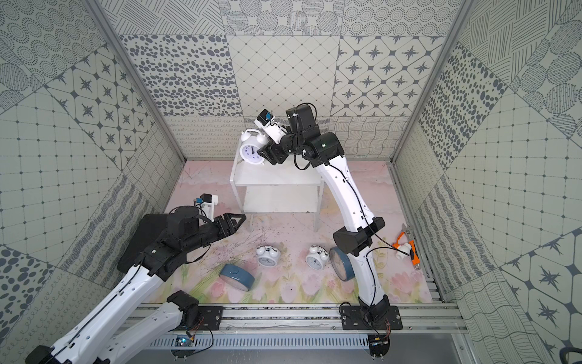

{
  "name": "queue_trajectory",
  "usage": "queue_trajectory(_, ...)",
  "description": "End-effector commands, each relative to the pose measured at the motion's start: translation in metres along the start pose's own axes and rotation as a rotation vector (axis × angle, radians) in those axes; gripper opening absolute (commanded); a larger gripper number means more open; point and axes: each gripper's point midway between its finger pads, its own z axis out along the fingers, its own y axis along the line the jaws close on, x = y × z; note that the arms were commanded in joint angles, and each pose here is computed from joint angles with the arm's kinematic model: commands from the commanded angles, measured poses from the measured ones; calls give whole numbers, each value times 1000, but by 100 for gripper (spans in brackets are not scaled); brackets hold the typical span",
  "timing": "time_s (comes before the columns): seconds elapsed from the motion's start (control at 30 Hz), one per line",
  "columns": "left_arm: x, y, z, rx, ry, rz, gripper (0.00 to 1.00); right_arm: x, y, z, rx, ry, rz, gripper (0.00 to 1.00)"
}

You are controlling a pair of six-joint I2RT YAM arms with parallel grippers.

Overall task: Place the alarm clocks on the shelf by style
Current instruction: Place the alarm on the shelf.

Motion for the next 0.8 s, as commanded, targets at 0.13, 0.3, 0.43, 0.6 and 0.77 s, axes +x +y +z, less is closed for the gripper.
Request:
queue_trajectory(0.13, -7, -9, -3, 38, -25, 35, 63, -12, -16, 1, 68, -50, 8, 73)
queue_trajectory(0.3, -5, -8, -2, 36, -20, 29, 64, -19, -10, -10, 56, -64, 15, 78)
queue_trajectory(0.43, -4, -7, -2, 24, -6, 23, 66, -34, -13, -38, 167, -79, 25, 83)
queue_trajectory(0.6, -5, -8, 0, 17, 8, 11, 69, -25, 5, -81, 289, 17, 69, 83)
queue_trajectory(0.77, 2, -6, 9, 34, 41, -31, 66, 16, 53, -100, 328, 152, 39, 84)
